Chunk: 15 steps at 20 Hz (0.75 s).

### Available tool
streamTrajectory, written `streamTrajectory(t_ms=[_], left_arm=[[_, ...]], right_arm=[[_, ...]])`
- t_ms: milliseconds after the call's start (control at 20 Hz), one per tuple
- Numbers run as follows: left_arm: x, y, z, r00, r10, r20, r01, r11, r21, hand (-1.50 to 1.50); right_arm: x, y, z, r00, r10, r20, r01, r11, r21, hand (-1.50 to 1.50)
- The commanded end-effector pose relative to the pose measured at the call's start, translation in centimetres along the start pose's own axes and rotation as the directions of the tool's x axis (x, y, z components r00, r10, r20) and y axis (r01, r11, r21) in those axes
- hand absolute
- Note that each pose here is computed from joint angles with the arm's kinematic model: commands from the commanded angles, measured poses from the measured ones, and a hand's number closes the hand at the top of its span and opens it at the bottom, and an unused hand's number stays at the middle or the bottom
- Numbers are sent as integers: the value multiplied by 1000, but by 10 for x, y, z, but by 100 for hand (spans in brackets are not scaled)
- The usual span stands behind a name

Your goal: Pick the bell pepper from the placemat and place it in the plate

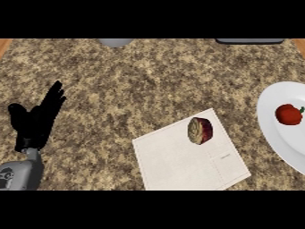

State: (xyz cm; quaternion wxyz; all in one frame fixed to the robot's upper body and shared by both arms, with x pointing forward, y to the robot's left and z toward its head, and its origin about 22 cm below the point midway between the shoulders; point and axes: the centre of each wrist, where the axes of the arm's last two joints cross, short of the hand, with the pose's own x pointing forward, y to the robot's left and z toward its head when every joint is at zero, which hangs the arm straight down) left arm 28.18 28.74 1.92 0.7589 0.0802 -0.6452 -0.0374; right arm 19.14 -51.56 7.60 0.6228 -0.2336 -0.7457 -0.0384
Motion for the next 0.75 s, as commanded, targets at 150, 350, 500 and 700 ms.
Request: streamTrajectory(t_ms=[150,350,500,700], left_arm=[[0,-8,-9,1000,2,11,-2,1000,-19,0],[11,-2,2,1000,-2,-12,2,1000,19,0],[2,6,3,1000,8,2,-8,1000,9,0],[-2,-7,4,1000,-4,-4,4,1000,-24,0]], right_arm=[[-23,-26,6,1000,16,-9,-16,999,-34,-150],[-26,-36,12,999,45,-23,-47,998,-49,-150],[-27,-47,19,996,84,-35,-85,996,-34,-150],[-31,-80,15,995,80,-59,-83,996,-41,-150]])
